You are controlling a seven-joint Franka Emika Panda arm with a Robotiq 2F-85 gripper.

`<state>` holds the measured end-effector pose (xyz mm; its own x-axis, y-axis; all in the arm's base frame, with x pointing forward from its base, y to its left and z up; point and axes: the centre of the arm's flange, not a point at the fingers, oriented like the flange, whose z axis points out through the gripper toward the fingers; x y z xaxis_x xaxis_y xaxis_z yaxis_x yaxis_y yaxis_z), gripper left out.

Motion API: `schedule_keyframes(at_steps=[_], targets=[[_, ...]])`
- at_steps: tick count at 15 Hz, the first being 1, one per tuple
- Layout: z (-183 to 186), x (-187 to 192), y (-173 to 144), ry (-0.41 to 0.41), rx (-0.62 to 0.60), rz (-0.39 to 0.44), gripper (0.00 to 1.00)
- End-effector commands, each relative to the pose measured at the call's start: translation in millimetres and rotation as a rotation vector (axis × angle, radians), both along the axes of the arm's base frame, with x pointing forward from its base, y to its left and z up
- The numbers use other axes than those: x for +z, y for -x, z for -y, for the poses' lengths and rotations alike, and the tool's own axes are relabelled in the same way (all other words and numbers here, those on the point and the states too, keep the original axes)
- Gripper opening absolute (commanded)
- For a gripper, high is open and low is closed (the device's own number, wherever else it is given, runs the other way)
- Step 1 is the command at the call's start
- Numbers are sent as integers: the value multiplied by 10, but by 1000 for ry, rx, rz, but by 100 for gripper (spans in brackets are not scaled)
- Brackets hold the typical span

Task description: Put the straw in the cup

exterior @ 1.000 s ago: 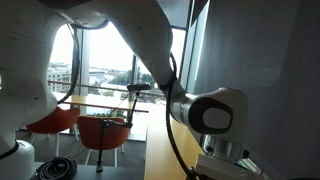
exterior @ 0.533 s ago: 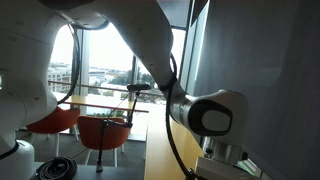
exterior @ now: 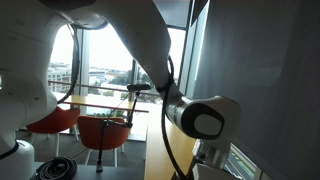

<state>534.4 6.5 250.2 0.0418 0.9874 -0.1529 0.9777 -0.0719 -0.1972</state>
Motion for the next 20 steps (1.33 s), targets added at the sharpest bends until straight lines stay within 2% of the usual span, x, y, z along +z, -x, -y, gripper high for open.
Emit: schedule_keyframes(at_steps=[1,5,8,14,20], targets=[[61,225,106,-30,132,-54,100],[119,259,280,-55,244,-70,100],[166,151,461,-72,339,-42,100],[278,-30,657,-119,488,71,100],[182,-106,795,-150,538,154,100]])
